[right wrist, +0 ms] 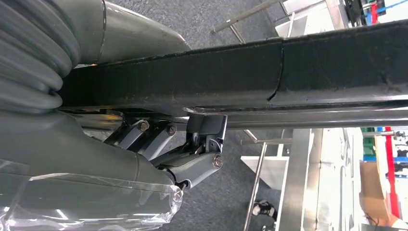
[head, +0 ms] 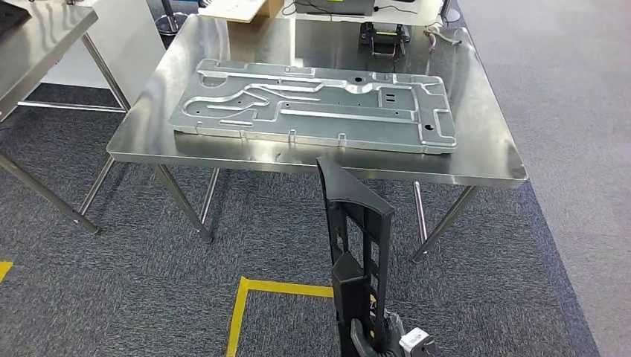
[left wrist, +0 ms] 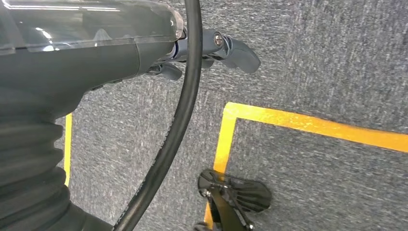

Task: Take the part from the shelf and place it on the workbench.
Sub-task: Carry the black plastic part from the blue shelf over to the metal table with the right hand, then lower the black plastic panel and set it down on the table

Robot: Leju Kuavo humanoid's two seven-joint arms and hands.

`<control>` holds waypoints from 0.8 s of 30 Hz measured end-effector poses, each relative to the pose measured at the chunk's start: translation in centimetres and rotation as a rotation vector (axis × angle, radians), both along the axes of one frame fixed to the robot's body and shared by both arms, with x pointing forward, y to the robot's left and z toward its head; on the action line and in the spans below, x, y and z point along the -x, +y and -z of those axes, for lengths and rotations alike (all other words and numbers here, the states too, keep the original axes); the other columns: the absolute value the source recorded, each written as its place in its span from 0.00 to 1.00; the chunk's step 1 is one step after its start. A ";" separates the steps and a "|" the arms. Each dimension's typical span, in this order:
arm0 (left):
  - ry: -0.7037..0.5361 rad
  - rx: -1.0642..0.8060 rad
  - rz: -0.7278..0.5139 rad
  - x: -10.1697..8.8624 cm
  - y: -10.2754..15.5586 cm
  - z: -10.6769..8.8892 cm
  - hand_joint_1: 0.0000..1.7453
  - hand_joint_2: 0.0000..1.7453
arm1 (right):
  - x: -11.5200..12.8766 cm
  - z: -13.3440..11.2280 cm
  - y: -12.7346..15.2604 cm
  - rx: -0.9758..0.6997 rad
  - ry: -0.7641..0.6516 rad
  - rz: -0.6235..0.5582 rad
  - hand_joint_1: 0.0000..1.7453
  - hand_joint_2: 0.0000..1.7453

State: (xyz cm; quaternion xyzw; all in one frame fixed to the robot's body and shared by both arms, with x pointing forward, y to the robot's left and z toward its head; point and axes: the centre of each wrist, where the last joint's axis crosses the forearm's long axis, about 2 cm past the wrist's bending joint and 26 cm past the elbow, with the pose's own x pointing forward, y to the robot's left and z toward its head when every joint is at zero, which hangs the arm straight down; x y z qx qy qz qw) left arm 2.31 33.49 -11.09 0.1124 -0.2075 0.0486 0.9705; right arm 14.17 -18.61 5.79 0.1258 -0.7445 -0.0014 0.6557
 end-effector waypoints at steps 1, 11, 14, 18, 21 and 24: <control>0.002 0.001 0.001 0.0 0.0 0.0 0.00 1.00 | 0.0 0.0 0.0 0.003 0.000 0.000 1.00 1.00; -0.008 0.002 0.063 -1.2 0.0 -0.1 0.00 1.00 | -3.9 -3.2 -2.1 0.276 -0.103 0.217 1.00 1.00; -0.004 0.006 0.096 -1.4 0.2 -0.1 0.00 1.00 | -6.8 -5.3 -3.7 0.434 -0.153 0.356 1.00 1.00; 0.000 0.003 0.136 -2.4 0.4 -0.3 0.00 1.00 | -11.6 -8.7 -5.0 0.692 -0.294 0.555 1.00 1.00; 0.004 -0.001 0.165 -3.4 0.4 -0.4 0.00 1.00 | -14.1 -10.9 -4.8 0.879 -0.425 0.667 1.00 1.00; 0.005 -0.006 0.202 -4.7 0.3 -0.6 0.00 1.00 | -15.6 -12.8 -3.5 1.089 -0.588 0.724 1.00 1.00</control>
